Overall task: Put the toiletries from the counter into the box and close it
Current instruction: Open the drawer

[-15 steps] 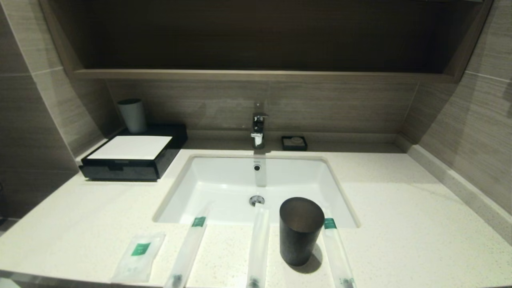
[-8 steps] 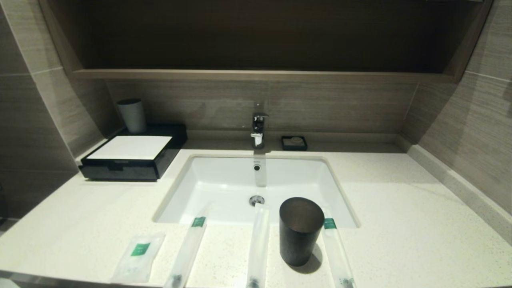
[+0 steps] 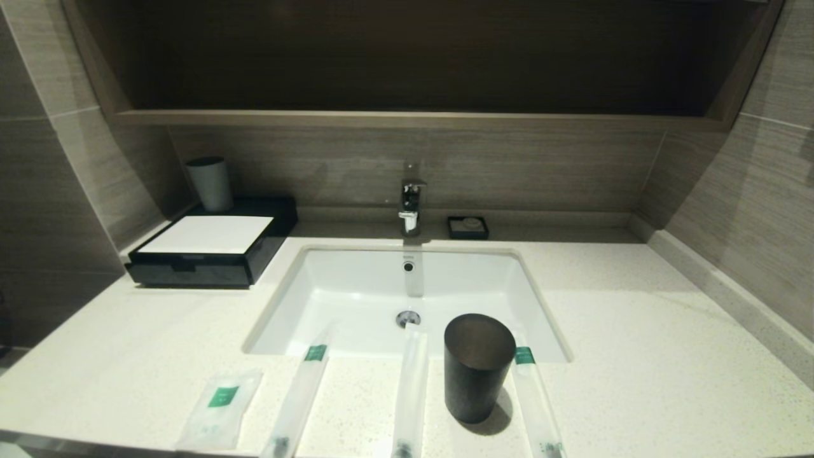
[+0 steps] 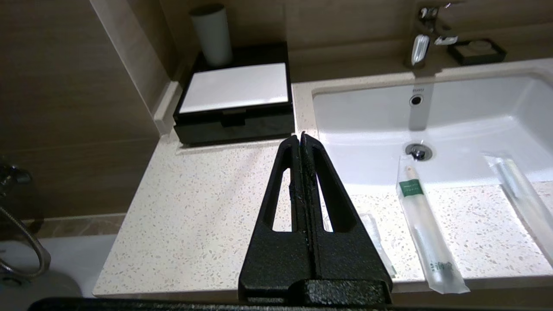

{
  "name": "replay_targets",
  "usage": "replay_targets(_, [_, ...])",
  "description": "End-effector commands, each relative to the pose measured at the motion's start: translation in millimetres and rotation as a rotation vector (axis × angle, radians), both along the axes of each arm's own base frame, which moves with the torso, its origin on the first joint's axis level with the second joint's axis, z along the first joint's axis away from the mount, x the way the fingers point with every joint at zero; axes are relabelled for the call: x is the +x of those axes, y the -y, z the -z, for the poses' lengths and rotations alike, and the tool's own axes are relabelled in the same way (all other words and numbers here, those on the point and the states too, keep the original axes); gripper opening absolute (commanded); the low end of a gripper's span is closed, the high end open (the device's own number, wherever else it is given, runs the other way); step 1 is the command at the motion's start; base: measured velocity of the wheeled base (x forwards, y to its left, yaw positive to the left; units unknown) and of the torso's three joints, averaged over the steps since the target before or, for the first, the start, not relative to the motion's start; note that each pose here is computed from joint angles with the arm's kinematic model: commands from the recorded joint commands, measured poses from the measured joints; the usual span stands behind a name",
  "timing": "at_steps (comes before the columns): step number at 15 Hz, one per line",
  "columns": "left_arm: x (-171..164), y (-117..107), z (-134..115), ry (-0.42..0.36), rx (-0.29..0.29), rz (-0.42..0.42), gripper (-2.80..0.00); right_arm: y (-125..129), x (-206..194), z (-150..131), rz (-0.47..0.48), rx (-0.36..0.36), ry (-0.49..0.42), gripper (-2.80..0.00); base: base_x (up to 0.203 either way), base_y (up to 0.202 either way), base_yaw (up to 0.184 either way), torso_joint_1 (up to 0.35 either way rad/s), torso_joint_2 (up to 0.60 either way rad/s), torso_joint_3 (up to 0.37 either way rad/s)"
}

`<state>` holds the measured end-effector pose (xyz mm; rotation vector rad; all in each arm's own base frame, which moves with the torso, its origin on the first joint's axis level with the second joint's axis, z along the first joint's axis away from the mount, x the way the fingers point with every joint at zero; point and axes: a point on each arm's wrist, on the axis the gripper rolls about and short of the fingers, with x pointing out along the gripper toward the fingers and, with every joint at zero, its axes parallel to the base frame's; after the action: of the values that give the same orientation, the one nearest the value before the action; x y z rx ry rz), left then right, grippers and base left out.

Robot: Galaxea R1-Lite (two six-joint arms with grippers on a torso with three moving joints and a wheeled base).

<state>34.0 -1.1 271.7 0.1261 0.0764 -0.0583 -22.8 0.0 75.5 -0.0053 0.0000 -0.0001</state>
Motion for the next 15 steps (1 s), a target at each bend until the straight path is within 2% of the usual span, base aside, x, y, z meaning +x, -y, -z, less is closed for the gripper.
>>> replay_targets(1, [44, -1, 8, -0.142, 0.000, -0.016, -2.80, 0, 0, 0, 0.000, -0.001, 0.000, -2.80, 0.000, 0.000, 0.000, 0.000, 0.00, 0.000])
replay_targets(7, [115, -3, 26, -0.288, 0.011, -0.083, -2.80, 0, 0, 0, 0.000, -0.001, 0.000, -2.80, 0.000, 0.000, 0.000, 0.000, 0.00, 0.000])
replay_targets(11, [149, -5, 40, -0.343, -0.007, -0.108, -2.80, 0, 0, 0, 0.000, -0.001, 0.000, -2.80, 0.000, 0.000, 0.000, 0.000, 0.00, 0.000])
replay_targets(15, [179, -6, 55, -0.376, -0.001, -0.140, -2.80, 0, 0, 0, 0.000, -0.001, 0.000, -2.80, 0.000, 0.000, 0.000, 0.000, 0.00, 0.000])
